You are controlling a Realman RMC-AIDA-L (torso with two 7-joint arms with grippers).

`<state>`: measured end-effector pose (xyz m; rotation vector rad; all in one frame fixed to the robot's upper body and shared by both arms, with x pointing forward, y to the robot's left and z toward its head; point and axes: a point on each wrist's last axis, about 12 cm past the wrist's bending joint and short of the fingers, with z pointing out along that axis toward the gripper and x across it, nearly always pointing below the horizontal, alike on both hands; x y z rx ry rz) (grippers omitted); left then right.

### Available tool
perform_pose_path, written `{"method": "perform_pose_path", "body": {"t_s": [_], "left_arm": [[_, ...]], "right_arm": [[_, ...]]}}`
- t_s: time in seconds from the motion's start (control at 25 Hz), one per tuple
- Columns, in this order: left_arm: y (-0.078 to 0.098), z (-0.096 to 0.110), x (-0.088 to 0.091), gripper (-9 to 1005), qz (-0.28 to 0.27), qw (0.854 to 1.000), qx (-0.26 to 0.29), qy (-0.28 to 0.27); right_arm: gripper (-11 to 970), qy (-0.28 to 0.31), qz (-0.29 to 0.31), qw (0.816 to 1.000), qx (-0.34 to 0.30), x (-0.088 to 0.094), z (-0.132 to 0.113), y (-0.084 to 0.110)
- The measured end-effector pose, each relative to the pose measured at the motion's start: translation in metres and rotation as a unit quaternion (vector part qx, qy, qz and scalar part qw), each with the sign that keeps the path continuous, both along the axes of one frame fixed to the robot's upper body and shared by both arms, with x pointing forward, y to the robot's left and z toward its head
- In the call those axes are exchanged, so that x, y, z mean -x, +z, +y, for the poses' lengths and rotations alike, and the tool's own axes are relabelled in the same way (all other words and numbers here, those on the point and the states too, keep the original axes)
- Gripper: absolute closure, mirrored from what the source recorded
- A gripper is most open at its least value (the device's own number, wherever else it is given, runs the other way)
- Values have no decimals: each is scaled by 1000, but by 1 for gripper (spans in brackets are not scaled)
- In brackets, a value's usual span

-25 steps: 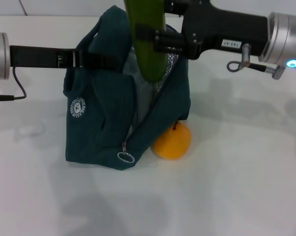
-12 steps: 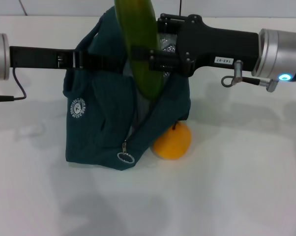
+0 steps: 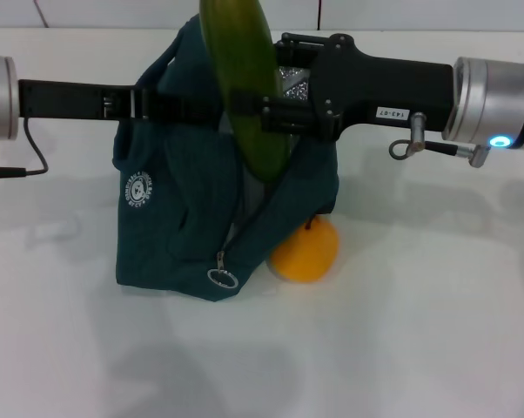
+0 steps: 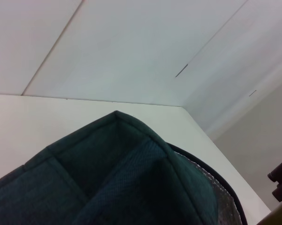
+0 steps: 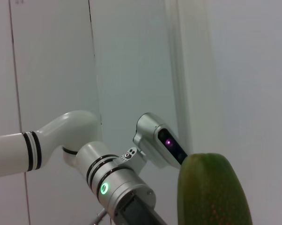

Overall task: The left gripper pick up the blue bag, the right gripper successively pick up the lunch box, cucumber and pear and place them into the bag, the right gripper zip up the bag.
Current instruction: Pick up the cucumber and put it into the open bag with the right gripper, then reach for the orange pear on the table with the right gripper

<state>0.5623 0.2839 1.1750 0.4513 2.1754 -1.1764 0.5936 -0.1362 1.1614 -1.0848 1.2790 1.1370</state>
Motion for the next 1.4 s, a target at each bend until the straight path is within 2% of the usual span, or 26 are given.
{"method": "perform_pose_path", "body": {"t_s": [0.48,0.72,0.88,1.04,1.2,1.4], "left_arm": [[0,0,0,957,-1,1000,0,0],[0,0,0,957,-1,1000,0,0],[0,0,0,957,0,1000,0,1],[-1,1,1,957,1,1000,1,3],[-2,2,2,957,2,1000,1,4],[-2,3,2,957,1,1000,-1,5]], "right_arm": [[344,7,11,1000,13,-2,7,0],[152,7,11,1000,15,-2,8,0],[138,0,8,1000,6,-3,4,3],[134,-23,2,1000,-16,-6,-12,9],[133,-74,-10,997,-37,-9,-46,17],[133,-116,-3,993,3,-14,-84,23]]}}
